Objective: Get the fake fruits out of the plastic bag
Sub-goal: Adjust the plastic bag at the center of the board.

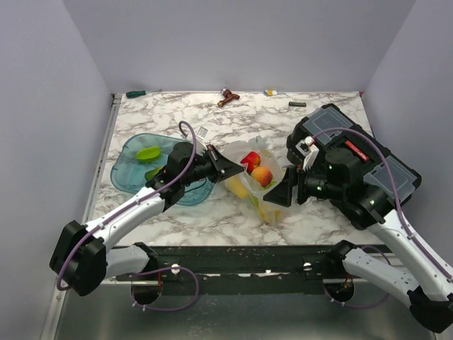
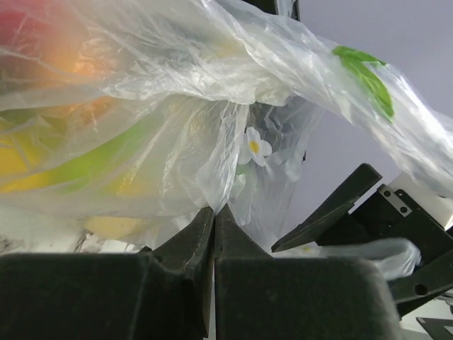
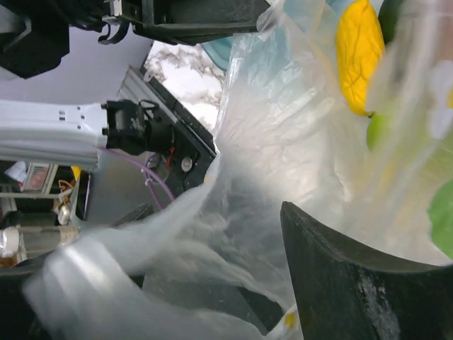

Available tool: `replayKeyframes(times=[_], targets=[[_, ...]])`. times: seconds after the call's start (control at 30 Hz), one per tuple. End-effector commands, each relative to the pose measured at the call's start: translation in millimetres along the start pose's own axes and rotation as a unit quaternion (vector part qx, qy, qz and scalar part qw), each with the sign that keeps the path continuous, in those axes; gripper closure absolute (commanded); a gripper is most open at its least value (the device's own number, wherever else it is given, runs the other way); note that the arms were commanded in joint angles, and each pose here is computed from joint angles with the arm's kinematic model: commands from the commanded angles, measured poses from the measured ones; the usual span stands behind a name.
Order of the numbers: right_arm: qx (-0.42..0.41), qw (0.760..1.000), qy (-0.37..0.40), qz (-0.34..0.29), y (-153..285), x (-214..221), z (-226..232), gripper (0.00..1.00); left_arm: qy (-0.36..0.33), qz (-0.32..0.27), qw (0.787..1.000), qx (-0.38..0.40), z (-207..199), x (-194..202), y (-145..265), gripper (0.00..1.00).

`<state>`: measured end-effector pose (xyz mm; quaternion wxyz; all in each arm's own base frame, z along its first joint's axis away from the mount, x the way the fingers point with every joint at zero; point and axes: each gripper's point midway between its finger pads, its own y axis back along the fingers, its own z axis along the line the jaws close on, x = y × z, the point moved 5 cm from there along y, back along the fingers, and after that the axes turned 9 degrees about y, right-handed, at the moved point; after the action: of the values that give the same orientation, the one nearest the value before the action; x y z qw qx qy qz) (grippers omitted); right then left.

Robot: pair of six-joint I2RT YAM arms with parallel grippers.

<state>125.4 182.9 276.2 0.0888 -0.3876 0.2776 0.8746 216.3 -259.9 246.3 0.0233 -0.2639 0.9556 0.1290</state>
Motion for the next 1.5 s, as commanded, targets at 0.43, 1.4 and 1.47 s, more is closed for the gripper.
replayKeyframes(times=[0.43,1.4,1.47], targets=[[0.029,0.996,0.081,0.025,-16.2,-15.9,2.6,0.79,0.065,0.077,0.994,0.044,-31.4,-56.5,-61.4,1.00],[0.091,0.981,0.160,-0.062,-20.2,31.8,100.1,0.00,-0.039,0.121,0.992,0.026,-5.6,-49.0,-33.2,1.00],[0.092,0.981,0.142,-0.095,-0.3,16.5,97.4,0.00,-0.054,0.124,0.991,0.023,-7.4,-47.9,-29.9,1.00]])
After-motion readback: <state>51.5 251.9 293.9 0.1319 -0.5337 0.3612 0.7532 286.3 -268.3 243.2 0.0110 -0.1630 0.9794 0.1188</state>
